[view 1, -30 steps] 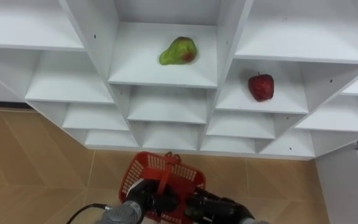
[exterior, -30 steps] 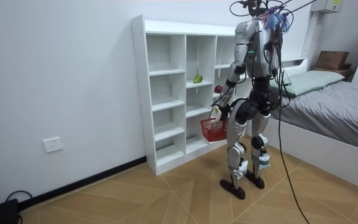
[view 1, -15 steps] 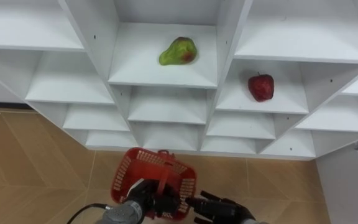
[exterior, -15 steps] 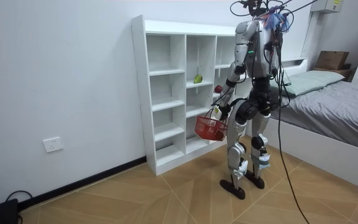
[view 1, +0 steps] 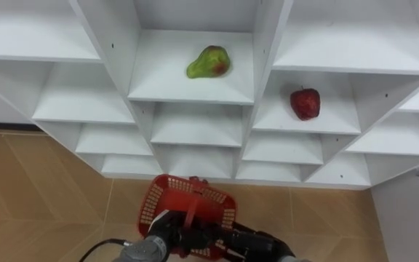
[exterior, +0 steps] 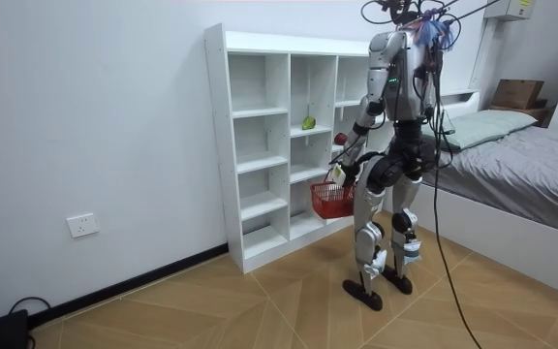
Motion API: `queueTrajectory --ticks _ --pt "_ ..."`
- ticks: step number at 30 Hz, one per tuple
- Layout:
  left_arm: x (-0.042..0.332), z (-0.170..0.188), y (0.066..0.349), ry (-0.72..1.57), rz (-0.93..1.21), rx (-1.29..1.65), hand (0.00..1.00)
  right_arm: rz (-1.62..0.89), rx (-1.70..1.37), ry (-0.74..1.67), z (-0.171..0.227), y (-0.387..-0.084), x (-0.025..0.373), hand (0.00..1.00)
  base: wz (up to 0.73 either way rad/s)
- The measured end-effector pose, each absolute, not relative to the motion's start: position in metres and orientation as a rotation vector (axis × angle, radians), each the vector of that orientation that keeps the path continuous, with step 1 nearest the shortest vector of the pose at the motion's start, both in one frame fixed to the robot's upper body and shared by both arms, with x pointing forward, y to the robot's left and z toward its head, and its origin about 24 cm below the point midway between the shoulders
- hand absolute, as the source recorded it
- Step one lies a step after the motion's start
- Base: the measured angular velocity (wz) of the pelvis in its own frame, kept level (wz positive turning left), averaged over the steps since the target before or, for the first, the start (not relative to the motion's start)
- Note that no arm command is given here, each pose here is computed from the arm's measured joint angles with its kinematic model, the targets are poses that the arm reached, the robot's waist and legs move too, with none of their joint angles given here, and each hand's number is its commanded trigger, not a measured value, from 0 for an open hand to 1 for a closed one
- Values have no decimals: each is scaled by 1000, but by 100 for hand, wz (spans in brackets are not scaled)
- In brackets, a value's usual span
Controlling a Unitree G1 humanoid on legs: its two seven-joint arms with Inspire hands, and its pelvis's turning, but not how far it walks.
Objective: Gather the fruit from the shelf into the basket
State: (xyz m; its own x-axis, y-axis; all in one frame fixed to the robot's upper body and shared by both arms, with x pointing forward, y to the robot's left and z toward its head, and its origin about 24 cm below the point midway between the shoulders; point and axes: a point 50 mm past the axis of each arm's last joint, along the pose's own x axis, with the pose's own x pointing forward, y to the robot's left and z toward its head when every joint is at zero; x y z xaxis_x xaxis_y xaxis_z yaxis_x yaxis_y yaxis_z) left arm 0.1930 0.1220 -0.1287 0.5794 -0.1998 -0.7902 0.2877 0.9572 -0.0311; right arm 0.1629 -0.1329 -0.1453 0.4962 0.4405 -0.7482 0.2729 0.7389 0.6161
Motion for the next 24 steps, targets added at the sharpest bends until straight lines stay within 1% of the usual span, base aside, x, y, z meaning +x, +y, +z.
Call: queueTrajectory --ticks 4,9,12,15,17,19,24 --pt "193 -129 122 909 -296 130 100 102 785 1067 -145 -134 164 0 0" --pt "182 -137 129 959 -265 166 100 120 722 1080 -146 -140 163 0 0" --pt "177 -141 136 984 -248 190 100 156 630 1084 -145 -148 164 0 0" --pt "174 -142 142 993 -244 218 100 243 475 1084 -142 -152 169 0 0" --pt "173 -143 148 994 -237 231 100 335 341 1061 -137 -148 178 0 0" --pt "173 -142 154 992 -225 239 100 405 277 999 -129 -143 190 0 2" --pt "163 -145 172 1005 -148 227 100 512 193 850 -112 -132 202 0 7"
